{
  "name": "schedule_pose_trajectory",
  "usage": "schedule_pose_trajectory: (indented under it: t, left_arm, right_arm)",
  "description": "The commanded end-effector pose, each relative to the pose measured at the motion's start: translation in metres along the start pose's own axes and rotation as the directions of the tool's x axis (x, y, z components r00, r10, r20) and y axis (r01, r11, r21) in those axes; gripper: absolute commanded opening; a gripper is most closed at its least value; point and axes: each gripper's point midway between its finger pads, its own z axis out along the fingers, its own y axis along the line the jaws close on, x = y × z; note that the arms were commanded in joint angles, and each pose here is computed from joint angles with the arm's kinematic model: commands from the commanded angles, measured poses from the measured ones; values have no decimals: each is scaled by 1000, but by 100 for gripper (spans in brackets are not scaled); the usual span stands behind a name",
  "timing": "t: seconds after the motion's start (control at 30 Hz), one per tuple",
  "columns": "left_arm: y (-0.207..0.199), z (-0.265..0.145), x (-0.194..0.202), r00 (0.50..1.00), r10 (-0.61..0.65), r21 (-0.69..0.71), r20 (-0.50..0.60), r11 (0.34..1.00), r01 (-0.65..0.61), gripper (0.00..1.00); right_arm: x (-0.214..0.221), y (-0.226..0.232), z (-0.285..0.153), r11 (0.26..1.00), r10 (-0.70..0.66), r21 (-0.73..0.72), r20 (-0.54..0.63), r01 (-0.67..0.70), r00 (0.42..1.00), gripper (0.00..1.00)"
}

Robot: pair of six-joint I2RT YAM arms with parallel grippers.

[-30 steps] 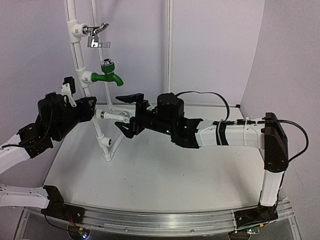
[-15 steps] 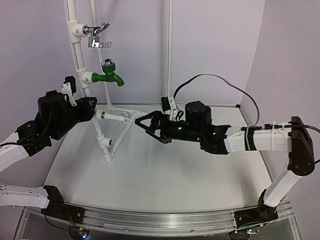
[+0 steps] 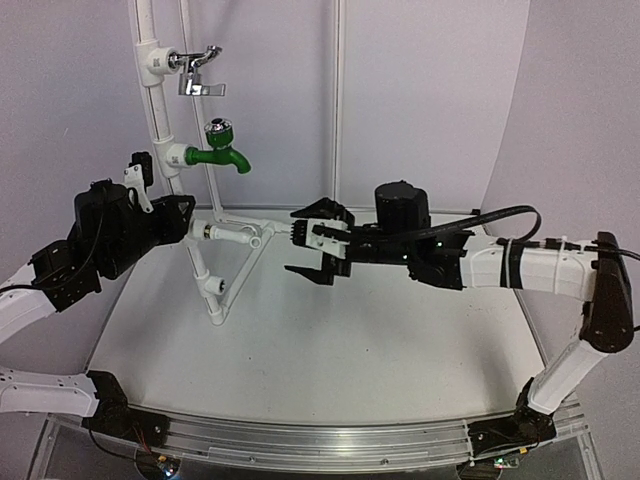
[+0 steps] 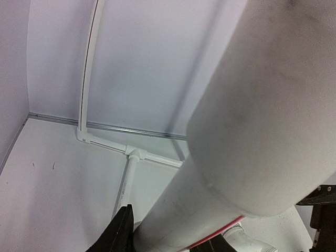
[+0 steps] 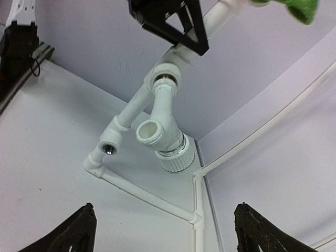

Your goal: Install the water faucets

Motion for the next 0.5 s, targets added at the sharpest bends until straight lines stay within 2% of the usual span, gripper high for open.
schedule_pose_trajectory:
  t: [0.0, 0.2, 0.47]
  left_arm:
    - [-21, -5, 19, 988, -97, 105, -123, 988, 110, 0]
    - [-24, -7, 21, 986, -96, 124, -136, 986, 113, 0]
    - [-29, -8, 20, 985, -96, 143, -142, 983, 117, 0]
  right_arm:
    - [-18, -12, 23, 966, -258, 2, 100, 260, 961, 90]
    - [-22, -14, 44, 968, -249, 34, 182, 247, 951, 87]
    - [-25, -20, 64, 978, -209, 40, 228, 205, 951, 79]
